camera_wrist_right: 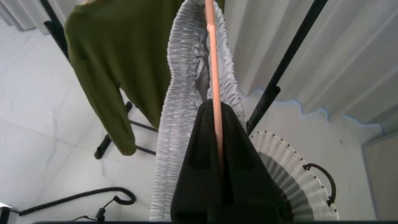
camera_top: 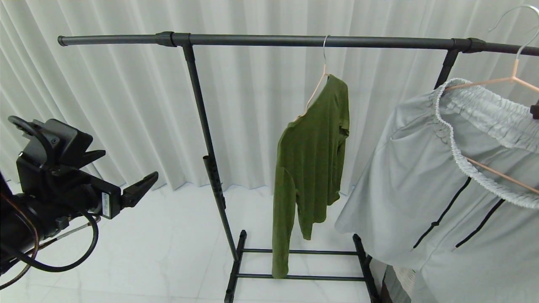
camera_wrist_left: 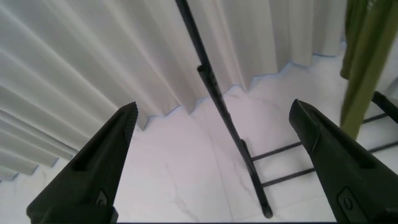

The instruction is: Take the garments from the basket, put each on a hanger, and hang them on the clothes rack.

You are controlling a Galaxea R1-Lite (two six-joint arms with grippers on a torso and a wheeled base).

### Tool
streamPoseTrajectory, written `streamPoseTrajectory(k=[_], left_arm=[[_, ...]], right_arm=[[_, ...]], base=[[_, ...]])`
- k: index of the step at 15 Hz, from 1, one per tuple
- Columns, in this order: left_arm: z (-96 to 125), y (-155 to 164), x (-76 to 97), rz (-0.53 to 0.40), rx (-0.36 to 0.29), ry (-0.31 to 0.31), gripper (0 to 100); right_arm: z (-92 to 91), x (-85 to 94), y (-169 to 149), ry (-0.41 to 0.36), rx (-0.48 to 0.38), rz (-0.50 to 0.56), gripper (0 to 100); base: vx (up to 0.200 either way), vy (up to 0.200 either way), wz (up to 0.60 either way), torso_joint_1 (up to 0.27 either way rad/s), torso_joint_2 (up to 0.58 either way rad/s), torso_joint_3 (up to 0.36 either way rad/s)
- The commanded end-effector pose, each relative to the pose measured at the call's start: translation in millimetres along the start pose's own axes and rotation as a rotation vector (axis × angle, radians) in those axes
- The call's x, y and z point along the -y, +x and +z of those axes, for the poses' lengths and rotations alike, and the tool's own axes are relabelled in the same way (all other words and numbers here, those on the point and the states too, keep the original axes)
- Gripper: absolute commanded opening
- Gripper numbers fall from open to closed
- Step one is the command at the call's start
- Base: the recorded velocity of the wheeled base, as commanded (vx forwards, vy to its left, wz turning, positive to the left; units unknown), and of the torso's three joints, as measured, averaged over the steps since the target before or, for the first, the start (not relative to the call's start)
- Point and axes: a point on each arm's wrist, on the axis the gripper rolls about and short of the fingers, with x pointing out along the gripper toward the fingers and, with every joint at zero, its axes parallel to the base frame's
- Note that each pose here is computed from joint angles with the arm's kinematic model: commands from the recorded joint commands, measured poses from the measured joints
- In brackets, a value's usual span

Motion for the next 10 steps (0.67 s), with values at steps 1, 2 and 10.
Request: streamPoseTrajectory(k=[1,2,10], left_arm=[[1,0,0.6,0.001,0.003,0.0,100],[2,1,0.9,-0.002,0.005,0.0,100],[6,1,8.3,-0.04,0.024,0.009,100]], right_arm=[[-1.6,0.3,3,0.0,-0.008,0.001,0],[-1.7,0.3,4,-0.004,-0.01,0.001,0],[0.9,13.2,31,0.0,-0.005,-0.052,0]], base=[[0.0,0.0,0.0,0.0,0.0,0.0],[0.2,0.0,0.0,-0.002,0.0,0.002],[0.2,0.0,0.0,0.0,0.0,0.003]])
